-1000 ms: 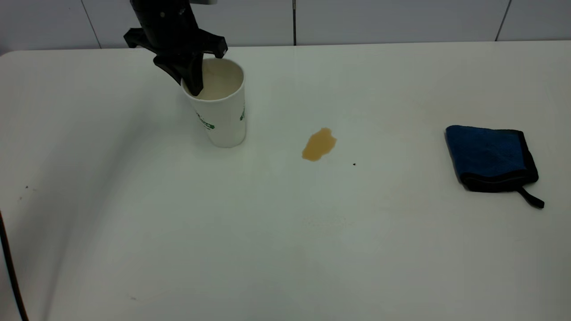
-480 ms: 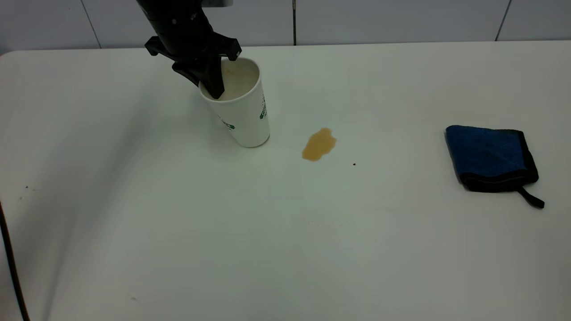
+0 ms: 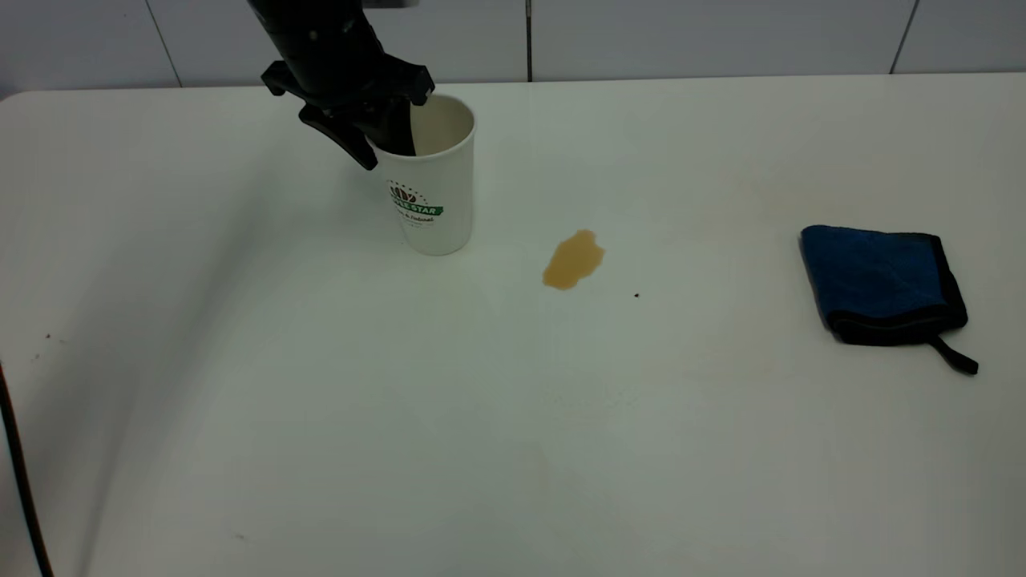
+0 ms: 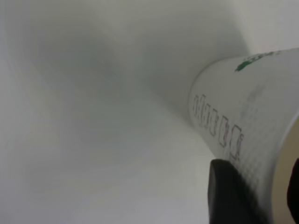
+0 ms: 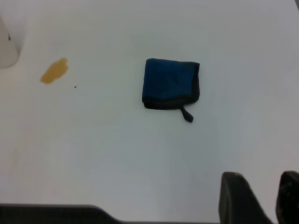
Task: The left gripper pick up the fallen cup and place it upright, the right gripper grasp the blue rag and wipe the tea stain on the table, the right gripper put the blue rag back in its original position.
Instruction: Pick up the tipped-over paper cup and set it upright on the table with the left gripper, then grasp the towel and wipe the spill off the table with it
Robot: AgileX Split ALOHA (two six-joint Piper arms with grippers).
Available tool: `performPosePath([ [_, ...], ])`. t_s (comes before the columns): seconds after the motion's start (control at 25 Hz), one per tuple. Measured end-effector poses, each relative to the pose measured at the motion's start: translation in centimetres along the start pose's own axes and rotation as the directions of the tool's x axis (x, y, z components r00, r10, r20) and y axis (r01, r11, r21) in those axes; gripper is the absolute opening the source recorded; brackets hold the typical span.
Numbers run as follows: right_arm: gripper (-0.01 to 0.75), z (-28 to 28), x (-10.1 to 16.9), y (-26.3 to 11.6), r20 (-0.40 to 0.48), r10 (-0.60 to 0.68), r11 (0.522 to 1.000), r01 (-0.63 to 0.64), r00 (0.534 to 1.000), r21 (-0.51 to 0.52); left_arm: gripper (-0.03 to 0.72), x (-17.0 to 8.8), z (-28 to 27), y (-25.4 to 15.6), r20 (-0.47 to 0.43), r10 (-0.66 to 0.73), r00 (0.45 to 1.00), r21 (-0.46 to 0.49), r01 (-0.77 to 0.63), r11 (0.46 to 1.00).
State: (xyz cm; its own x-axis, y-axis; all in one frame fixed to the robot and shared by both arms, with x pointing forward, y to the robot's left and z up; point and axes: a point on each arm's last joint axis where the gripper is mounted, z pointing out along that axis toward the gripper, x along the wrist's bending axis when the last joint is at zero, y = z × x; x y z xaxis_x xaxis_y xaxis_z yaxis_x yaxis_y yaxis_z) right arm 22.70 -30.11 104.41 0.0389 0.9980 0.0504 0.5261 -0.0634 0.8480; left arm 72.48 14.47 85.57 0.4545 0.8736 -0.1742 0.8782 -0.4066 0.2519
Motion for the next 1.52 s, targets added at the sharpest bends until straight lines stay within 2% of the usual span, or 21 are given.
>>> performPosePath([
  [0.4, 0.239, 0.0, 0.0, 0.0, 0.0, 0.0, 1.0, 0.0, 1.0, 0.0, 0.368, -0.8, -4.7, 1.7, -0.022, 0.018, 1.0, -0.122, -0.021, 0.992],
  [0.72, 0.239, 0.0, 0.0, 0.0, 0.0, 0.0, 1.0, 0.0, 1.0, 0.0, 0.368, -3.9, -18.1, 2.1, -0.028, 0.03, 0.999, -0.255, -0.036, 0.966],
  [1.04, 0.239, 0.0, 0.0, 0.0, 0.0, 0.0, 1.0, 0.0, 1.0, 0.0, 0.371, -8.3, -32.4, -3.0, -0.003, 0.034, 0.999, -0.306, -0.033, 0.952],
  [1.2, 0.239, 0.0, 0.0, 0.0, 0.0, 0.0, 1.0, 0.0, 1.0, 0.0, 0.371, -10.9, -38.1, -5.5, -0.023, 0.077, 0.997, -0.426, -0.08, 0.901],
  [1.36, 0.239, 0.0, 0.0, 0.0, 0.0, 0.0, 1.0, 0.0, 1.0, 0.0, 0.371, -12.1, -41.4, -8.4, -0.052, 0.055, 0.997, -0.481, -0.073, 0.874],
  [1.52, 0.239, 0.0, 0.0, 0.0, 0.0, 0.0, 1.0, 0.0, 1.0, 0.0, 0.371, -12.4, -41.3, -12.4, -0.056, 0.023, 0.998, -0.44, -0.045, 0.897],
])
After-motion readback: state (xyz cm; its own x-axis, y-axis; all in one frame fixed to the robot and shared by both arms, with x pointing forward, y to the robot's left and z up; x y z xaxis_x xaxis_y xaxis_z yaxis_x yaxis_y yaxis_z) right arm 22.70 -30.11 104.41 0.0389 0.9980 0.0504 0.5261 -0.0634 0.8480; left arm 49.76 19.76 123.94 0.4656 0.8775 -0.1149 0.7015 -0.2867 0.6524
